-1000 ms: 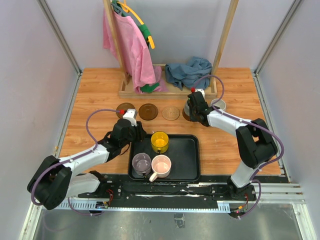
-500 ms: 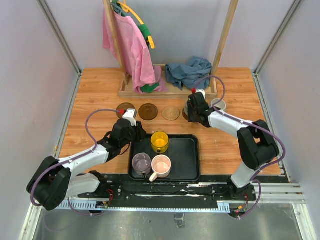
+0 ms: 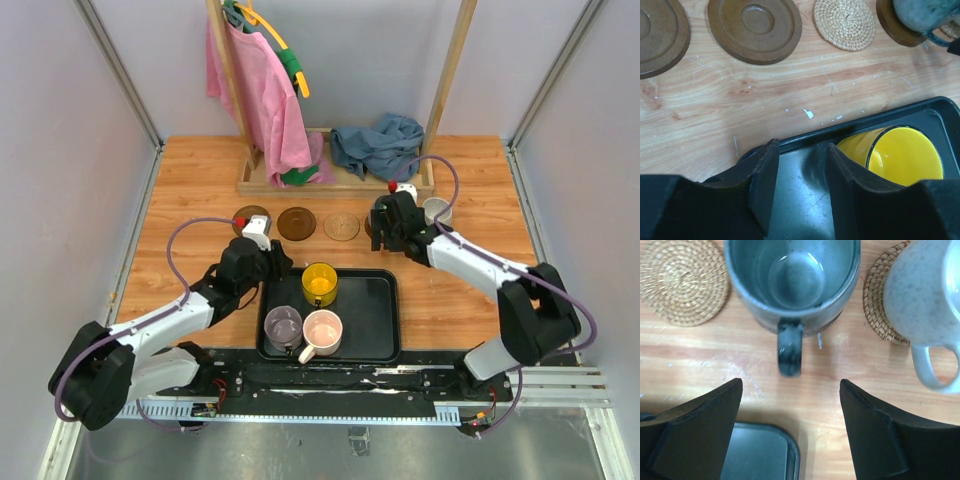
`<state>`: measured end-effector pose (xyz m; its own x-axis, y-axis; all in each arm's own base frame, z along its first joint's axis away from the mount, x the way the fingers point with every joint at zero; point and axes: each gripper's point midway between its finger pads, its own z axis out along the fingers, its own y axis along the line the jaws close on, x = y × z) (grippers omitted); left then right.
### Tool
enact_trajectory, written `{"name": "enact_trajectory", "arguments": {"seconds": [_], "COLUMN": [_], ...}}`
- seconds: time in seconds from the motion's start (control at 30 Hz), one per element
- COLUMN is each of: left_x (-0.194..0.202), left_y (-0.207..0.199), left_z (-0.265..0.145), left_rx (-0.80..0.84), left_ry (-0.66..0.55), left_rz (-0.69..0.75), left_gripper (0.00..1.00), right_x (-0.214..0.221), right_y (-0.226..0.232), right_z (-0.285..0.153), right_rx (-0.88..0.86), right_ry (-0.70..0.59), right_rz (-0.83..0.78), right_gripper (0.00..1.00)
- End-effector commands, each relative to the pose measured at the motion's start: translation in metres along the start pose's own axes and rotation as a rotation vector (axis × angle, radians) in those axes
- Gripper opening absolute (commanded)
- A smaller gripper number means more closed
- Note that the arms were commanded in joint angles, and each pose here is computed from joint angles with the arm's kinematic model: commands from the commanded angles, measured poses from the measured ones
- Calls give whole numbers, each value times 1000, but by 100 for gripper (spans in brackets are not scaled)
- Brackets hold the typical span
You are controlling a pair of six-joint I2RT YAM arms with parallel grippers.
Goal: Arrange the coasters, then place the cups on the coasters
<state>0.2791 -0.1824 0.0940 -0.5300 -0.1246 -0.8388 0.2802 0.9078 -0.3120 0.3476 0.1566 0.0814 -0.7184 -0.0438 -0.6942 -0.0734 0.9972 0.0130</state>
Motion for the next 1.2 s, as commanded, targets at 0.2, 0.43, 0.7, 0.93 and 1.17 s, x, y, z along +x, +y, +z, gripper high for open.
{"name": "enact_trajectory", "arguments": {"seconds": [0.2,0.43,0.7,0.93,1.17], "left_x": [-9,-5,-5,20,38], "left_y": [-20,-34,-54,-70,-83], "left_z": [-10,-17,-31,-36,-34], "left_rx": [112,197,179,230,234], "left_ry": [-44,-39,-45,25,100], "left_rz": [38,28,131,97,99], "left_gripper": [48,48,48,51,72], "right_x": [14,23,32,37,47], "right_y": [15,27,42,53,53], "right_z": [-78,-113,-117,-118,-113], "right_rx": [-36,-89,-121,-143,-143], "right_ry": [-88,-125,-164,-166,-150], "right_rz": [17,-3,-48,-83,-90], "right_gripper": [83,83,84,84,84]}}
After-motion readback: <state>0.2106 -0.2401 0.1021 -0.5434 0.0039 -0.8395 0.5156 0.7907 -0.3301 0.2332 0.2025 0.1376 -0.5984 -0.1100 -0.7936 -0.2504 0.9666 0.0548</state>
